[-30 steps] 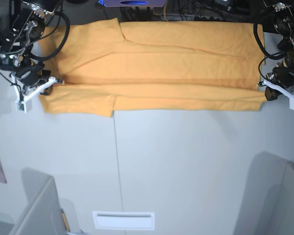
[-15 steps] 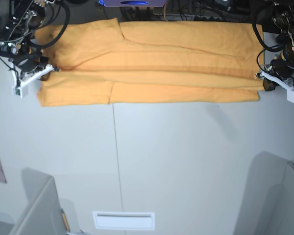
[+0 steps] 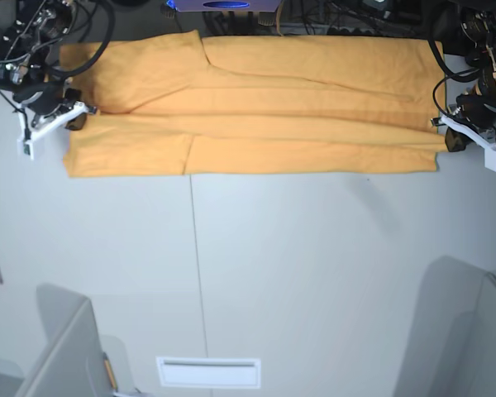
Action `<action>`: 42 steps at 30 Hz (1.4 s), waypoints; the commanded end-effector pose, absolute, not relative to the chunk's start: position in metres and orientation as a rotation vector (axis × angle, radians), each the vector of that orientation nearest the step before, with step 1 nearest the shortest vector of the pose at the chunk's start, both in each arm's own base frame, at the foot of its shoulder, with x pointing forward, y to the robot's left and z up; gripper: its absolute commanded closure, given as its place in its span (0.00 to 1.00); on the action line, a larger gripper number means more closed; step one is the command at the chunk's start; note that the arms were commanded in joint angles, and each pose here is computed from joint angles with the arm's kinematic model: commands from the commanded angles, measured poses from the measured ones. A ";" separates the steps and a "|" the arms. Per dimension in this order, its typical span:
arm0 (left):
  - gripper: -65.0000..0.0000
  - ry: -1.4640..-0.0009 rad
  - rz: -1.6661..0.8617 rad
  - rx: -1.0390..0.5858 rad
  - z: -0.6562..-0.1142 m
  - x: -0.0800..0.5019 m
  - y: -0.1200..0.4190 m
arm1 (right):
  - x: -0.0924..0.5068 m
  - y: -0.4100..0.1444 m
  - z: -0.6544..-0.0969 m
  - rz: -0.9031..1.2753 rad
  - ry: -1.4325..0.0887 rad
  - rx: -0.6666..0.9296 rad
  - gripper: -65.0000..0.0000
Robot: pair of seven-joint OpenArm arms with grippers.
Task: Fold the T-shirt properly
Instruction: 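Drag the folded shirt toward the robot with both grippers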
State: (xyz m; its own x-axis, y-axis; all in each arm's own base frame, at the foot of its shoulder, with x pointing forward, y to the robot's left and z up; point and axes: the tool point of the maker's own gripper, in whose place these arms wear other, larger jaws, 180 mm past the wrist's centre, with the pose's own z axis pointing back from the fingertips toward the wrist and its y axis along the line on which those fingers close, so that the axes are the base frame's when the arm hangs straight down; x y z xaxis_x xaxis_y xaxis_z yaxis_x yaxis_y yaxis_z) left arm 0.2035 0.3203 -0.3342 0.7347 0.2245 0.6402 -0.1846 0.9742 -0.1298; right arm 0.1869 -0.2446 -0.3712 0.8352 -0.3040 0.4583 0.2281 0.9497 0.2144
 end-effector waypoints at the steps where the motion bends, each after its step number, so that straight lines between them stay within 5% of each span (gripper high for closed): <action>1: 1.00 -0.744 0.209 -0.043 -0.324 0.209 0.324 | 0.195 -0.253 -0.360 -0.279 -0.556 0.134 1.00; 27: 1.00 -0.675 0.210 -0.033 -0.337 0.186 0.324 | 0.176 -0.252 -0.370 -0.296 -0.447 0.140 1.00; 29: 0.88 -0.673 0.213 -0.033 -0.338 0.185 0.325 | 0.177 -0.255 -0.369 -0.295 -0.454 0.134 0.96; 33: 0.55 -0.709 0.253 0.005 -0.327 0.185 0.342 | 0.178 -0.256 -0.367 -0.293 -0.463 0.129 0.69; 37: 0.29 -0.757 0.297 0.045 -0.310 0.184 0.362 | 0.178 -0.256 -0.367 -0.293 -0.464 0.129 0.68; 40: 0.26 -0.766 0.298 0.045 -0.309 0.187 0.363 | 0.184 -0.253 -0.364 -0.284 -0.493 0.135 0.68; 42: 0.38 -0.773 0.313 0.031 -0.311 0.188 0.360 | 0.187 -0.246 -0.364 -0.274 -0.506 0.148 0.70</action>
State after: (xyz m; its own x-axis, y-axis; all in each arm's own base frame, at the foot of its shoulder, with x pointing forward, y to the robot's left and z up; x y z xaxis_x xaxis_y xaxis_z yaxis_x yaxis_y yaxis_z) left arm 0.1820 0.3578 -0.3217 0.6908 0.2897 0.6624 -0.3060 0.9473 -0.0951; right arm 0.1814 -0.2465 -0.3725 0.8508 -0.3080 0.4257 0.2402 0.9485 0.2063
